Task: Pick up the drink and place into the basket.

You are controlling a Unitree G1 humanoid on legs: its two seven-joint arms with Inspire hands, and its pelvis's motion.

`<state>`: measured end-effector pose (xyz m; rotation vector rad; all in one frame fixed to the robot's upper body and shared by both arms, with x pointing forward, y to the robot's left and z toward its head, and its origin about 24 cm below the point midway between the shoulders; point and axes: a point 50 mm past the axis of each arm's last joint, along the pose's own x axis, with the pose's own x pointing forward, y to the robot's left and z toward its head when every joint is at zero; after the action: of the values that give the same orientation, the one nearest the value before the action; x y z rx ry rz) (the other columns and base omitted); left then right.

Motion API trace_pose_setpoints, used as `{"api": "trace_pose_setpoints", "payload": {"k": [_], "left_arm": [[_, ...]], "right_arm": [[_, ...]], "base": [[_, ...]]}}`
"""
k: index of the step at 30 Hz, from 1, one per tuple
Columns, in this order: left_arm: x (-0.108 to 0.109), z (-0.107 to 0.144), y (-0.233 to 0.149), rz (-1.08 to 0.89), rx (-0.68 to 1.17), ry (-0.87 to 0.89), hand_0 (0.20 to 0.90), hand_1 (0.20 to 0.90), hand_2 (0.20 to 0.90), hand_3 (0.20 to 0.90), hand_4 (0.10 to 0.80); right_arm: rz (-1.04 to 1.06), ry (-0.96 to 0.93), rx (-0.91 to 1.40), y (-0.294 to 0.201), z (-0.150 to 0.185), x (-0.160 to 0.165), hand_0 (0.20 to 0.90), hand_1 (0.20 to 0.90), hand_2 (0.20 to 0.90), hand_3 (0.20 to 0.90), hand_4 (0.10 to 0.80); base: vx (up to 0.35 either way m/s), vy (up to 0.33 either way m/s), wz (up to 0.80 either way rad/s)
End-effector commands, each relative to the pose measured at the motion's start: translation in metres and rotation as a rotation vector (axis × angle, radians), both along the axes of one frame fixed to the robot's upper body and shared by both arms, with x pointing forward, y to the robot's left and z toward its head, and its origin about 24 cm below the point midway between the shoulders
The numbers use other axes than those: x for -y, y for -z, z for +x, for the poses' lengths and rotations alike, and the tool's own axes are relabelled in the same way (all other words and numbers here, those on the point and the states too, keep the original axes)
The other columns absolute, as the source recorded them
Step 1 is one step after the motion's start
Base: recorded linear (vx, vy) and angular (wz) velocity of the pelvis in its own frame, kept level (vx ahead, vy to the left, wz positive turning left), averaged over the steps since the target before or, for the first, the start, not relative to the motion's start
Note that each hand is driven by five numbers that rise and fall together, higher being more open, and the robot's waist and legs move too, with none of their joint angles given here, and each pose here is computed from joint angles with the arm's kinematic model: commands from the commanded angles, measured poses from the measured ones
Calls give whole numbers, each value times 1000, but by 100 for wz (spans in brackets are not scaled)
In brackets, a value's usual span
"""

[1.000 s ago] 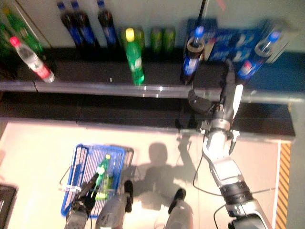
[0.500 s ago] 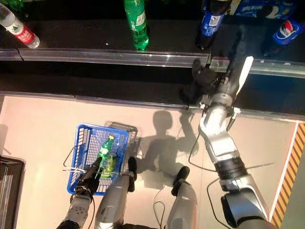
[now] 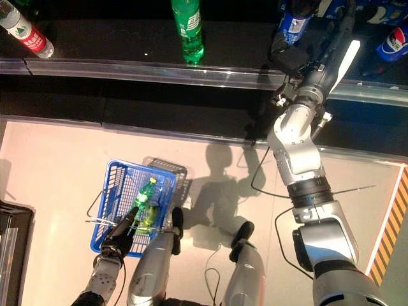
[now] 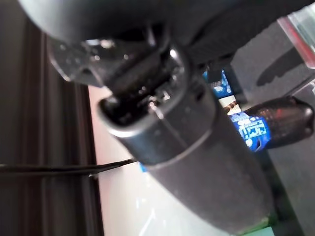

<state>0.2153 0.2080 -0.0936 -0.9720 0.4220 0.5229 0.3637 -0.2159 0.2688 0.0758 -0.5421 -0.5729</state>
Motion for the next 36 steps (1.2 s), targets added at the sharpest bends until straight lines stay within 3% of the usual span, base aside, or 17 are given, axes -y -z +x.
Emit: {"api": "trace_pose_setpoints", "payload": {"k": [1, 16, 36], "left_arm": [[-29, -21, -10, 115, 71, 18, 300, 300, 300, 200, 100], [-31, -18, -12, 124, 77, 40, 300, 300, 300, 200, 100], [-43, -18, -20, 132, 99, 31, 300, 300, 300, 200, 100]], "right_arm": [[-61, -26, 276, -83, -22, 1, 900, 900, 900, 900, 800], [-4, -63, 214, -99, -7, 5, 900, 900, 900, 900, 800], [-27, 91, 243, -131, -13, 20, 900, 900, 900, 900, 800]], "base": [[0, 0, 0], [16, 7, 1], [5, 0, 0]]}}
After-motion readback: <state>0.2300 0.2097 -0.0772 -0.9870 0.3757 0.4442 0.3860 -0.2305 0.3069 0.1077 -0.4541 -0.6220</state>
